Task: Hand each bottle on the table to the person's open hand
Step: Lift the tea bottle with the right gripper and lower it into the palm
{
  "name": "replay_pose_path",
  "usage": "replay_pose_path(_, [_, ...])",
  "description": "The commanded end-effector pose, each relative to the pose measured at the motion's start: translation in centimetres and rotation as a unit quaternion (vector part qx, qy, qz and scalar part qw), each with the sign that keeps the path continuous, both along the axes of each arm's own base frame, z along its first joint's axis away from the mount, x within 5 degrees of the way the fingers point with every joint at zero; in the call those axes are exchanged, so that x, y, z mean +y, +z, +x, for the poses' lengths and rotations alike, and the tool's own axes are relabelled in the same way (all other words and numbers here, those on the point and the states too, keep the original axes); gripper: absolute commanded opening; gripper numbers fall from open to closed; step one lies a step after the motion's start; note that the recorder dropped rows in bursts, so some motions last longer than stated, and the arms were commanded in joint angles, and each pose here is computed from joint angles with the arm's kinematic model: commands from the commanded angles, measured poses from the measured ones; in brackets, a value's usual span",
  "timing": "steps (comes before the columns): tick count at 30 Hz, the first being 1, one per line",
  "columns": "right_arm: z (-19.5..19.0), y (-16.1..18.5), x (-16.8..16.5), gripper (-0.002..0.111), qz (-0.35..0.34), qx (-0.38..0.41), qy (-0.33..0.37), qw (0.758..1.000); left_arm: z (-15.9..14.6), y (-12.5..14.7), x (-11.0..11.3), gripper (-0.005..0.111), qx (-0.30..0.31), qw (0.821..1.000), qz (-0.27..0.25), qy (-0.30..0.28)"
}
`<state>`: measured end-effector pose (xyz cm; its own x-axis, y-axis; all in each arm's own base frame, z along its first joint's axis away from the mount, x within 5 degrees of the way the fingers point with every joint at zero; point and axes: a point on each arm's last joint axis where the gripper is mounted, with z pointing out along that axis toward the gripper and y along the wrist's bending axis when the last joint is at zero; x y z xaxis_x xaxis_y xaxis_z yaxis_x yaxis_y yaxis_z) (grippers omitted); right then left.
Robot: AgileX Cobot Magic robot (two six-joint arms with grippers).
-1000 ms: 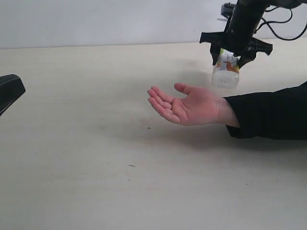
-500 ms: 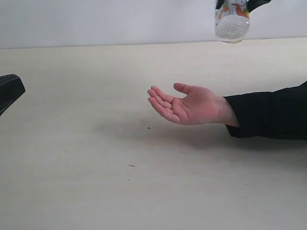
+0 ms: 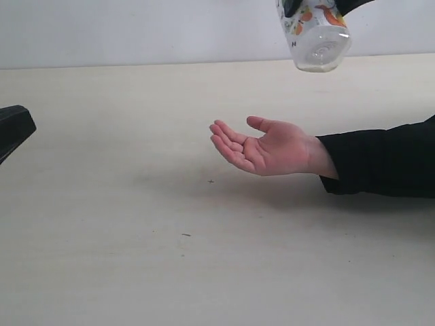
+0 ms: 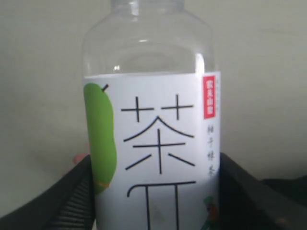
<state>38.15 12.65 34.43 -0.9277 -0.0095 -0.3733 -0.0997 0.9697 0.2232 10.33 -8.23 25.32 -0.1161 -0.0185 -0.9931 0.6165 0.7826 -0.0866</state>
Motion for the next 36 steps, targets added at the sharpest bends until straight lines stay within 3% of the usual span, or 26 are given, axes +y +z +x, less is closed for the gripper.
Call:
replay_pose_path(1, [-2.5,-0.8,-0.5,0.000,-0.004,0.025,0.018,1.000,-0.1,0.0,0.1,0.000,0.000,1.000,-0.005,0.001])
replay_pose_path(13, [-6.1,-4.9,2.2,0.000,-0.028,0.097,0.063,0.993,-0.1,0.0,0.1,0.000,0.000,1.000,-0.005,0.001])
replay_pose_path(16, [-5.7,-5.3,3.3,0.000,-0.013,0.071,0.061,0.995,-0.1,0.0,0.1,0.000,0.000,1.000,-0.005,0.001])
replay_pose_path(29, [-2.7,-11.5,5.2,0.000,-0.001,0.106,0.037,0.994,-0.1,0.0,0.1,0.000,0.000,1.000,-0.005,0.001])
replay_pose_path(36, [-2.0,-12.7,5.4,0.000,0.000,0.097,0.035,0.995,-0.1,0.0,0.1,0.000,0.000,1.000,-0.005,0.001])
